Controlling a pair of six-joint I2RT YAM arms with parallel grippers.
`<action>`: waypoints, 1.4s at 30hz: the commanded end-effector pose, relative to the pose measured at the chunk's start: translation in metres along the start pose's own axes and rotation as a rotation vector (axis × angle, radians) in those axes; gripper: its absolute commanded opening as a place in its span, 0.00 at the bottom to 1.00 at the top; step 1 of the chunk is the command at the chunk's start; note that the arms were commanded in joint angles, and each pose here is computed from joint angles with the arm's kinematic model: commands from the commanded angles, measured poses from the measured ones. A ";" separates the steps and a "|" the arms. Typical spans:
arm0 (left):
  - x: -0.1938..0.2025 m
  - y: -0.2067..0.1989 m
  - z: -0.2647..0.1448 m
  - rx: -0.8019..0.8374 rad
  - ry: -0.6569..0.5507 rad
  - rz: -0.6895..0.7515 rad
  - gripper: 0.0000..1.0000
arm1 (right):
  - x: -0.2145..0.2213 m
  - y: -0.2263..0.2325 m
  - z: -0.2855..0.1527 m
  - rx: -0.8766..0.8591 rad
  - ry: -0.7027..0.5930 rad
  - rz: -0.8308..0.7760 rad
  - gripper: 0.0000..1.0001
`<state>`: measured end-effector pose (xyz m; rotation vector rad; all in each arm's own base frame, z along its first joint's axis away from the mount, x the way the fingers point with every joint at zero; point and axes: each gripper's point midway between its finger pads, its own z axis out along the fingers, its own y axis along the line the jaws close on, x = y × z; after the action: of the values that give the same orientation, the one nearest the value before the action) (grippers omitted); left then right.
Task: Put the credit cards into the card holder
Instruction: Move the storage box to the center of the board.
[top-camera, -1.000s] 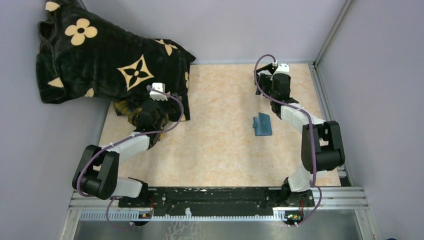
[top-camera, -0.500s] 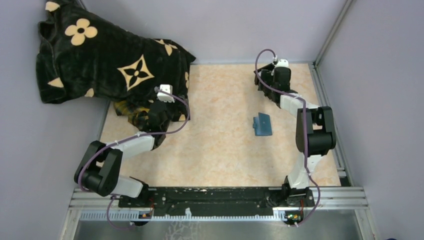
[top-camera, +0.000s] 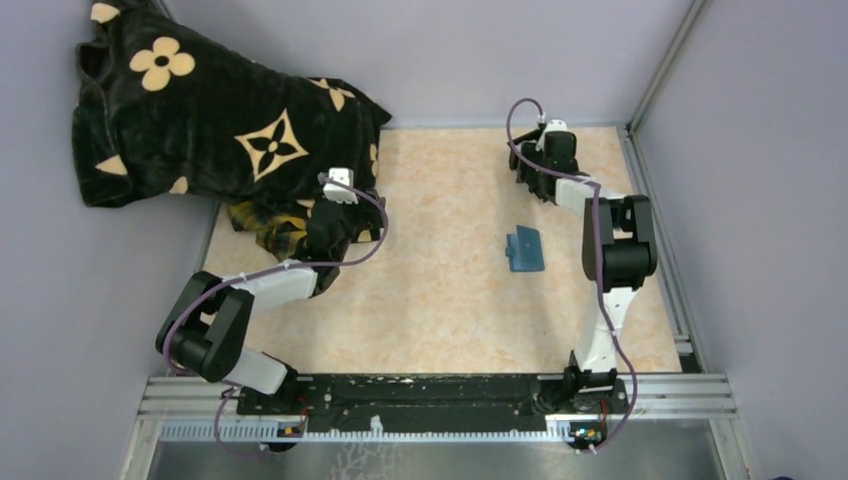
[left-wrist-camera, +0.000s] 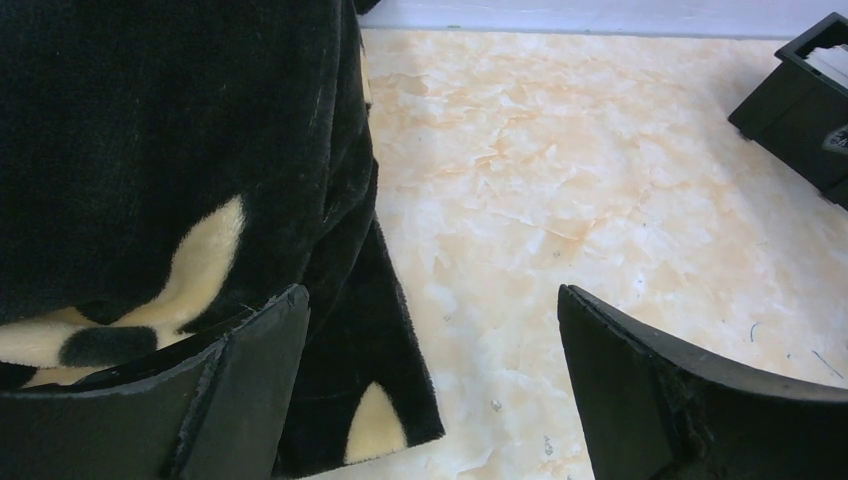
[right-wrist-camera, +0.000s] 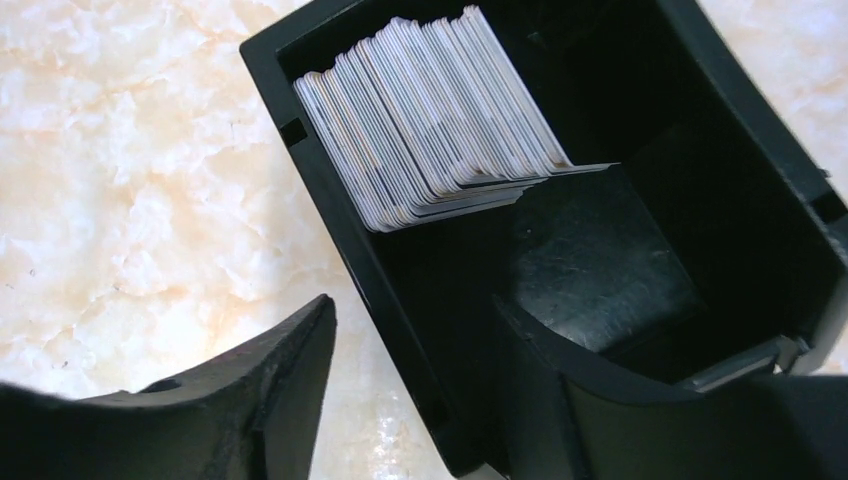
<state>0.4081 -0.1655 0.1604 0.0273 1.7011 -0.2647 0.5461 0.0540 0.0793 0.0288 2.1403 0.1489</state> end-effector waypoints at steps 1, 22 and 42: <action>-0.011 -0.004 0.005 -0.006 -0.042 -0.035 0.99 | -0.027 0.011 0.005 -0.058 -0.049 -0.017 0.51; -0.018 0.007 -0.025 -0.078 -0.017 -0.125 0.99 | -0.005 0.138 -0.030 -0.293 -0.027 -0.332 0.02; -0.020 0.022 -0.068 -0.147 -0.006 -0.235 0.99 | 0.088 0.272 -0.147 -0.527 0.020 -0.479 0.04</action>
<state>0.3569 -0.1321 0.1886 -0.2502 1.7062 -0.3084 0.3728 0.2919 0.0704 -0.8174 2.1302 0.3553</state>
